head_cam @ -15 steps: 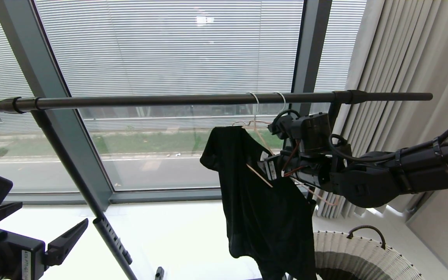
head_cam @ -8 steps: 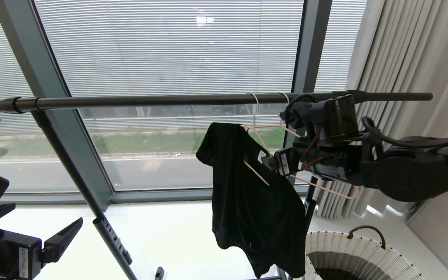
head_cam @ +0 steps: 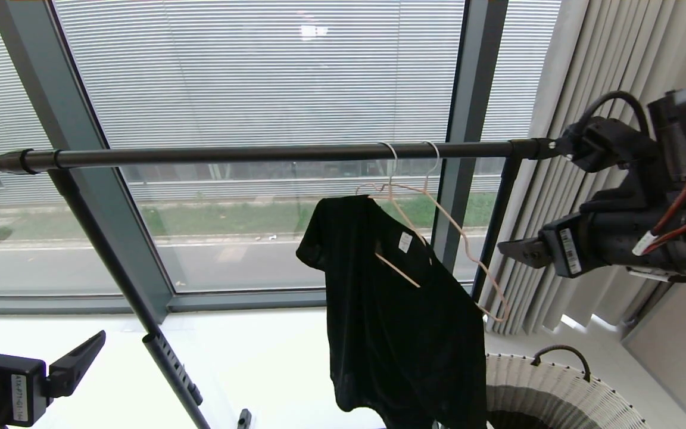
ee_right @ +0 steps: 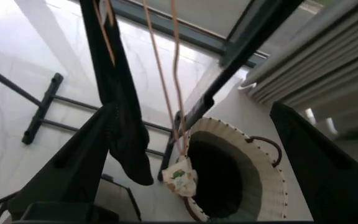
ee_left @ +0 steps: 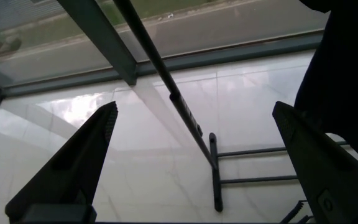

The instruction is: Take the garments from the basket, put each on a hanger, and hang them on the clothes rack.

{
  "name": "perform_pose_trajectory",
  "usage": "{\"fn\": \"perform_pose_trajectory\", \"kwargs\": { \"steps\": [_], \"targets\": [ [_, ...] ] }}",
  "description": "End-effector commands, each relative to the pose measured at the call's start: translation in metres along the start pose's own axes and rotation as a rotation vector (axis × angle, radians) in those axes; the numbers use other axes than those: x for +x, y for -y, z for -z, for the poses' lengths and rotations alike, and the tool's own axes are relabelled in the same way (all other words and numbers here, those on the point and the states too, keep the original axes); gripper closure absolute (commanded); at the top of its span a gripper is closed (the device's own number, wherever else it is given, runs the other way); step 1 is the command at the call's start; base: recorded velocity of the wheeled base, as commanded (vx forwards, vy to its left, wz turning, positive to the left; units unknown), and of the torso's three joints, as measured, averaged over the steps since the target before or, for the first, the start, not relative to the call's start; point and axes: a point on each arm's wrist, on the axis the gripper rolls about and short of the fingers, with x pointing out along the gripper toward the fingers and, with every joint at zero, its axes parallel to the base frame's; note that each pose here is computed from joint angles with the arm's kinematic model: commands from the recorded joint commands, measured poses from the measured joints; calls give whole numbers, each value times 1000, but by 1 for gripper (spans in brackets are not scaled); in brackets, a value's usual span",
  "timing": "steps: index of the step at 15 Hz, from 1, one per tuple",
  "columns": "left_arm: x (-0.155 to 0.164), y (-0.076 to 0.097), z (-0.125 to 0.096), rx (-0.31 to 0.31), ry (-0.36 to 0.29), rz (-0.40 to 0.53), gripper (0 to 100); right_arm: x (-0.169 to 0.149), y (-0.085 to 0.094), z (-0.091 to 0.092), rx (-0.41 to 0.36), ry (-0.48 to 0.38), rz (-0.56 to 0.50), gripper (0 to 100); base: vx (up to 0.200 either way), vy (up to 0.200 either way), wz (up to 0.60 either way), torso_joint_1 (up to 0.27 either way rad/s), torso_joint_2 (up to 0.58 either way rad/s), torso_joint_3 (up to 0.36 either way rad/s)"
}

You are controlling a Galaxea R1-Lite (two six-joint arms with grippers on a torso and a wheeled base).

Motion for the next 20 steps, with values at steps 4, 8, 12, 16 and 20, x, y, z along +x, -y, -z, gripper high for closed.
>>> {"fn": "perform_pose_trajectory", "kwargs": {
  "steps": [4,8,12,16,20],
  "targets": [
    [-4,-4,3,-19,11,-29,0,-31,47,28,1,-2,158,0,0,0,0,0,0,0],
    [-6,-6,6,-28,11,-46,0,-35,50,32,-1,-4,168,0,0,0,0,0,0,0],
    [-7,-7,5,-33,14,-54,0,-38,50,35,-32,-7,169,0,0,0,0,-55,110,66],
    [-7,-8,5,-34,16,-54,0,-39,50,38,-43,-9,169,0,0,0,0,-218,486,260],
    [-7,-8,5,-34,16,-54,0,-38,50,49,-51,-38,167,0,0,0,0,-222,514,279]
  ]
}}
